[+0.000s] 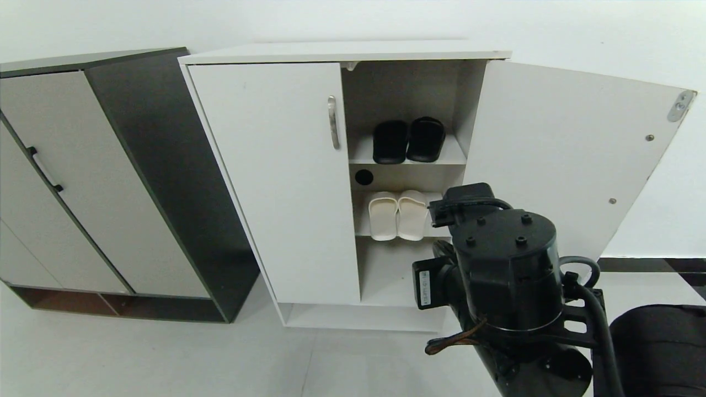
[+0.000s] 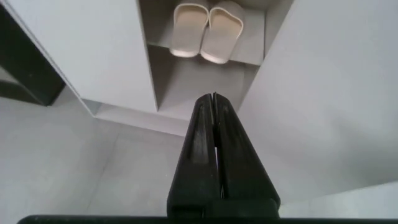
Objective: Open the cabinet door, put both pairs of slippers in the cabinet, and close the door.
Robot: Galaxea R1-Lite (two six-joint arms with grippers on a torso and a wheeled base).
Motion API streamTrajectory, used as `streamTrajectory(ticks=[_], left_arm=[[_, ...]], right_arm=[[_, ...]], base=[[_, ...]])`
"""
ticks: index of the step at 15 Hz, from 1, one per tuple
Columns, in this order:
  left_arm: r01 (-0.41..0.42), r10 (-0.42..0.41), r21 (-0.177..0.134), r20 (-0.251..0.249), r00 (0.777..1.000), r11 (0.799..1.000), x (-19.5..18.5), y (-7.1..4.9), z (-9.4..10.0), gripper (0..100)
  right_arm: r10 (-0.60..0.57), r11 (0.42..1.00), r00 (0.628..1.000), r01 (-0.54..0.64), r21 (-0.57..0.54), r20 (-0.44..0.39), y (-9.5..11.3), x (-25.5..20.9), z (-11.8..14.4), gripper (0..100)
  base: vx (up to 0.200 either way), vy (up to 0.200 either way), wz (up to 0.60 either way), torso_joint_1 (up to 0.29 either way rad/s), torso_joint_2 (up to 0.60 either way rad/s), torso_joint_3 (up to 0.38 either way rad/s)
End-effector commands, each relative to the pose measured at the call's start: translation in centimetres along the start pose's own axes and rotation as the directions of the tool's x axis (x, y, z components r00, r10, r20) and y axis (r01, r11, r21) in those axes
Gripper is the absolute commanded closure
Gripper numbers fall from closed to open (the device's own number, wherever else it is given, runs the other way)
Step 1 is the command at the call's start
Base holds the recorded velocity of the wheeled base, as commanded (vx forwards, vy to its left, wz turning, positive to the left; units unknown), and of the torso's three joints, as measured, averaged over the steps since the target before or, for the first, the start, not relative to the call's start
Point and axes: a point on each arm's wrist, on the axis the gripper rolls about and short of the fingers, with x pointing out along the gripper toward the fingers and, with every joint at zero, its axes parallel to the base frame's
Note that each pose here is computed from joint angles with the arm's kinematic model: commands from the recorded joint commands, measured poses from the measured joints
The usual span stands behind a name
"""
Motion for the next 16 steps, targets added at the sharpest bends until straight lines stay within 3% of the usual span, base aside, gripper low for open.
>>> streamTrajectory(ticks=[1, 16], left_arm=[[0.000, 0.000, 0.000, 0.000, 1.000, 1.000, 0.00, 0.00, 0.00, 100], [0.000, 0.000, 0.000, 0.000, 1.000, 1.000, 0.00, 0.00, 0.00, 100]], right_arm=[[-0.004, 1.000, 1.000, 0.004, -0.005, -0.004, -0.03, 0.11, -0.17, 100], [-0.022, 1.000, 1.000, 0.022, -0.018, -0.015, -0.02, 0.91, -0.77, 100]], base=[[0.000, 0.000, 0.00, 0.000, 0.00, 0.000], [0.000, 0.000, 0.00, 0.000, -0.01, -0.012]])
